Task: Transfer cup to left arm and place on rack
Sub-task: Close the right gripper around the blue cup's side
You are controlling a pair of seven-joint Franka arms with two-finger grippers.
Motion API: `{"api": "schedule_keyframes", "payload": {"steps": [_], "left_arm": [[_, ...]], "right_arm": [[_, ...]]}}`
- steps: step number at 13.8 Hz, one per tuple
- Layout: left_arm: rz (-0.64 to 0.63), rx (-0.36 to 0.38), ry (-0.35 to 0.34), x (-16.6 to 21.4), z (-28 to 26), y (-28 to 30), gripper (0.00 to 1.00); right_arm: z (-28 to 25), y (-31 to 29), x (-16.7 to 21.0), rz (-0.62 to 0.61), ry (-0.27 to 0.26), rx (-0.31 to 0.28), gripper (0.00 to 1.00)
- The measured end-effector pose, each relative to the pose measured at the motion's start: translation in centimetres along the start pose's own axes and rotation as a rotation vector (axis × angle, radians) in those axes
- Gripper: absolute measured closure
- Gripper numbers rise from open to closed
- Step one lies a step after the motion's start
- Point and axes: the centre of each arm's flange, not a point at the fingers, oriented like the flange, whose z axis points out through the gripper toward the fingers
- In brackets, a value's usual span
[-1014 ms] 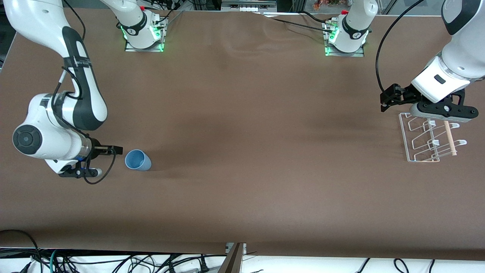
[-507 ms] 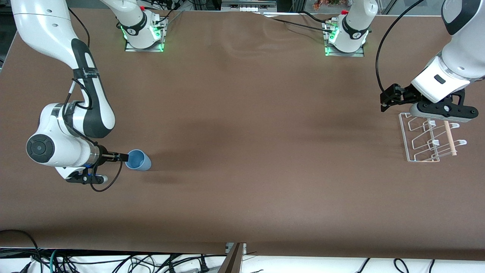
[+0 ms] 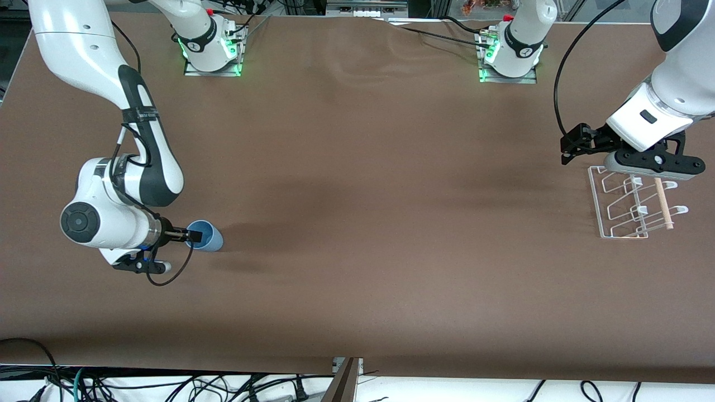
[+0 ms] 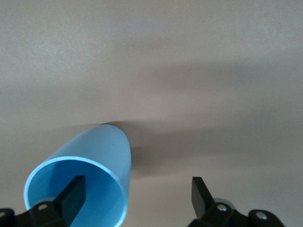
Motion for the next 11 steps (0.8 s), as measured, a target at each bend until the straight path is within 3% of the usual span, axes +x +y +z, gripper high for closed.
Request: {"api": "schedule_keyframes", "payload": {"steps": [1, 9, 11], "left_arm": [[0.000, 0.000, 0.000, 0.0, 0.0, 0.0, 0.00], [0.000, 0.000, 0.000, 0.0, 0.0, 0.0, 0.00], [0.000, 0.000, -0.001, 0.0, 0.0, 0.0, 0.00]], "right_arm": [[0.1, 0.0, 0.0, 0.000, 0.001, 0.000, 0.04], [0.9, -0.2, 0.2, 0.047, -0.005, 0.029, 0.93], [0.8, -1.0, 0.1, 0.061, -0.002, 0.032, 0.95]]}}
